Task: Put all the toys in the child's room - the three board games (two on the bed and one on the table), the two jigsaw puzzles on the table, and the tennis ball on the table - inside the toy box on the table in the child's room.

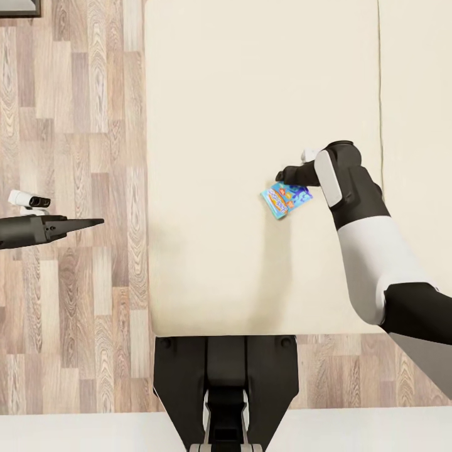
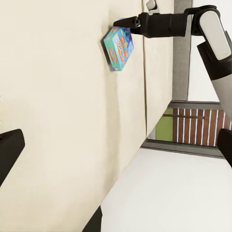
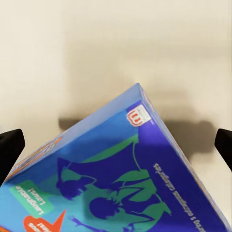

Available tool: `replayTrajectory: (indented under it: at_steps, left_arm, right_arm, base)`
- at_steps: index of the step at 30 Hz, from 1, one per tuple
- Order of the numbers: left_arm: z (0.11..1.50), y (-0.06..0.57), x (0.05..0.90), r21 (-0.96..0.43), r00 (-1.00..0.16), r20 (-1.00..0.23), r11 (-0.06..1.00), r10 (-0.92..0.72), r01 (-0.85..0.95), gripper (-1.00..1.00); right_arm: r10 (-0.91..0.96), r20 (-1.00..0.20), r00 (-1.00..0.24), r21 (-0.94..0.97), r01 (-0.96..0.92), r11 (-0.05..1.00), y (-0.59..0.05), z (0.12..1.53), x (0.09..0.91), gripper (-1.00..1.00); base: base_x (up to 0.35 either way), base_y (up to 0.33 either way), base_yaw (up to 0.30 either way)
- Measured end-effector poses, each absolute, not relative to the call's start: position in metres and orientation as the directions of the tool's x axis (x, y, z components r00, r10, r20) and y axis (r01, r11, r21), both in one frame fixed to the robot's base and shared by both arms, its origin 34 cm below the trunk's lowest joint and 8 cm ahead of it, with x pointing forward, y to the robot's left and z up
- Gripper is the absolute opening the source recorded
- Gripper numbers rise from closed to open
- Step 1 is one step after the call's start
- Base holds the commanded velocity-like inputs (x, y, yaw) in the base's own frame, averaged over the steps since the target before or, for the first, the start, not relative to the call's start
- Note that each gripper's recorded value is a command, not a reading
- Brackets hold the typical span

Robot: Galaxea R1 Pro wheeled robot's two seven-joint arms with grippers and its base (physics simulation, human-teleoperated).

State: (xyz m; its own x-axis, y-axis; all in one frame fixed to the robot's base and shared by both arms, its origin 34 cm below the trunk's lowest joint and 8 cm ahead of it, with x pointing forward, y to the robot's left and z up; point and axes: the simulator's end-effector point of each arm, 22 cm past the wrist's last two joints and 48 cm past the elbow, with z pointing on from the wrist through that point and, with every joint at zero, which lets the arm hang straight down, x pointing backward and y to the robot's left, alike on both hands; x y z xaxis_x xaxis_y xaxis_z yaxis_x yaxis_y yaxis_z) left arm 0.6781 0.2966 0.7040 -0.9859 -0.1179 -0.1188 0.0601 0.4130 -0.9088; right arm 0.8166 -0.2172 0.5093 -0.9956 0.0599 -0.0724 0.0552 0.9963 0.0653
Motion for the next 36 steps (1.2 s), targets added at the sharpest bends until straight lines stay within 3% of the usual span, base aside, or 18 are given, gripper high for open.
replayTrajectory:
  at_steps: [36]
  left_arm:
    - [0.7131, 0.3002, 0.685, -0.906, -0.982, -0.139, 0.417, -0.129, 0.074, 1.0]
  right_arm:
    - [0.068, -0.052, -0.996, 0.084, 0.064, 0.994, -0.2112, 0.5112, 0.8131, 1.0]
  base:
    - [0.0, 0.0, -0.014]
